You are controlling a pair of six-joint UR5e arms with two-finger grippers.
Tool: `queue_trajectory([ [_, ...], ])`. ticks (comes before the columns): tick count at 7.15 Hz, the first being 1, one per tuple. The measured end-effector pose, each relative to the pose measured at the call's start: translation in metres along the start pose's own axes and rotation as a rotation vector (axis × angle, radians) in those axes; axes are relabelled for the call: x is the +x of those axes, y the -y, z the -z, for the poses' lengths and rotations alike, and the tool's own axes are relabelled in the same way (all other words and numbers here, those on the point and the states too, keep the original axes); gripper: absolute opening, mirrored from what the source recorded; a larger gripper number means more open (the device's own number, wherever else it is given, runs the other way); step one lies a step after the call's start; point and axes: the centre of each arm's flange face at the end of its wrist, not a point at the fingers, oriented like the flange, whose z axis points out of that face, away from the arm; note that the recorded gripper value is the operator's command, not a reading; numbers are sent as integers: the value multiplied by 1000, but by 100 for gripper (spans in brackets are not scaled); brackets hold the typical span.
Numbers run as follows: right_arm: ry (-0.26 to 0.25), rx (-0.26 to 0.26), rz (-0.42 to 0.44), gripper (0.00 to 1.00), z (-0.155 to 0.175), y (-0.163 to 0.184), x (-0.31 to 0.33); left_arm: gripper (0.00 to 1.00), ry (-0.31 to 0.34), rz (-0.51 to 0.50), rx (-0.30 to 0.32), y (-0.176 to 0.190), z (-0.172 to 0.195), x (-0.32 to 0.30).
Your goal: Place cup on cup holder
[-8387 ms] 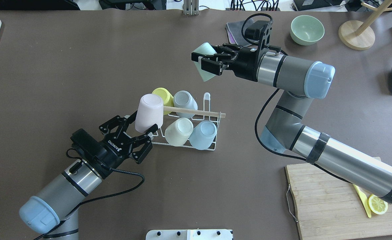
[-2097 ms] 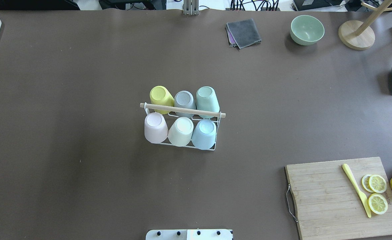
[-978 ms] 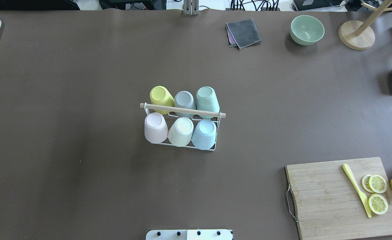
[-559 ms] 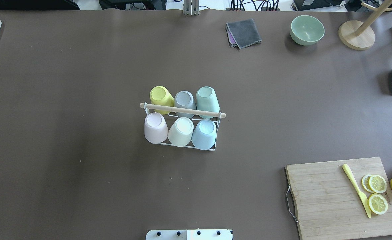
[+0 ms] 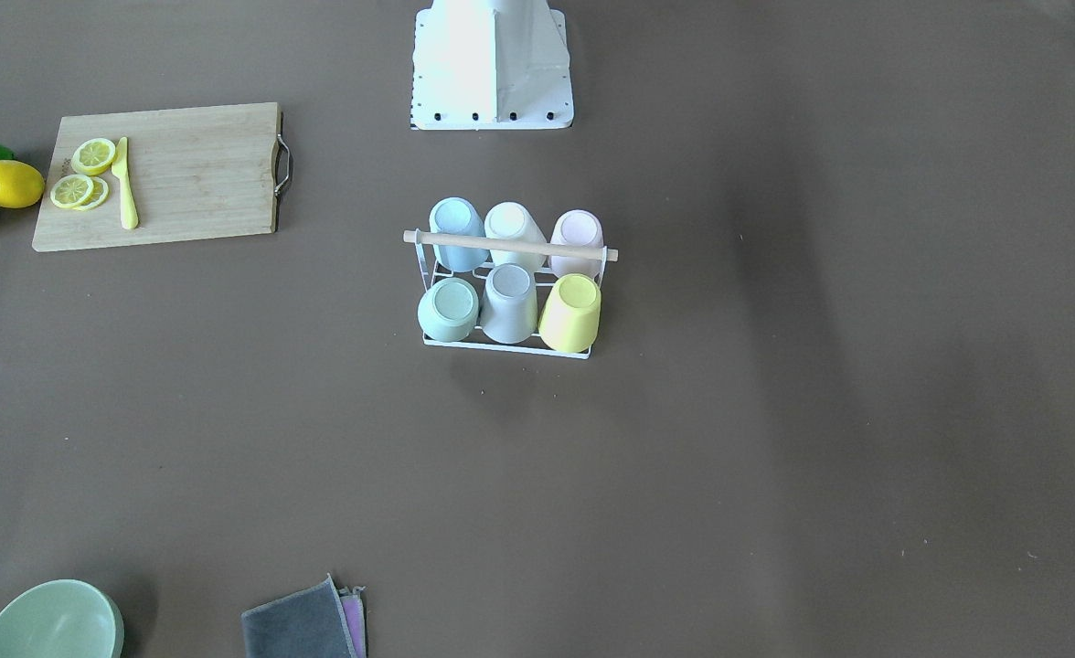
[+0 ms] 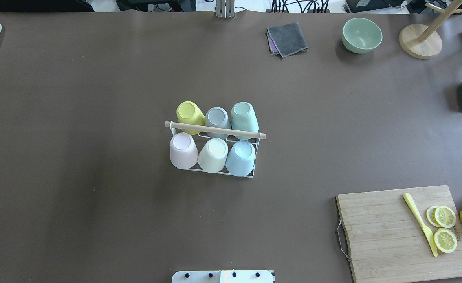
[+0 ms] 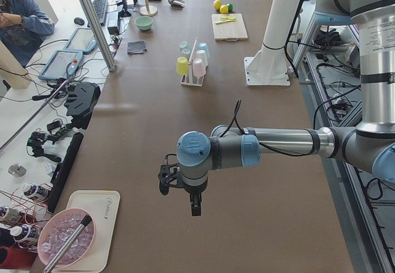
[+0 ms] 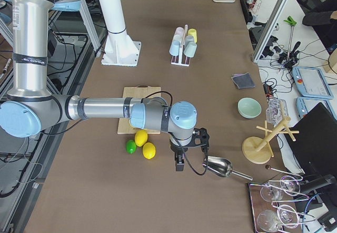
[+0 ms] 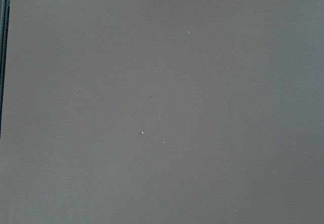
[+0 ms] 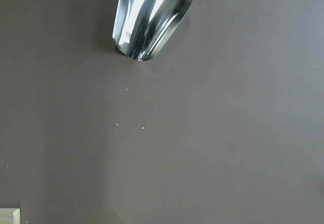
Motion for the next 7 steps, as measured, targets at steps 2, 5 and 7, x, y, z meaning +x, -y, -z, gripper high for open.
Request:
queue_trajectory([
  [2,-1,-1,-2,100,0,2,1,99,3,5,1,-4,0,-3],
  [5,0,0,-2,100,0,5,1,99,4,13,11,-5,4,-6],
  [7,2,2,-1,100,0,6,0,99,3,17,15,-6,5,-8],
])
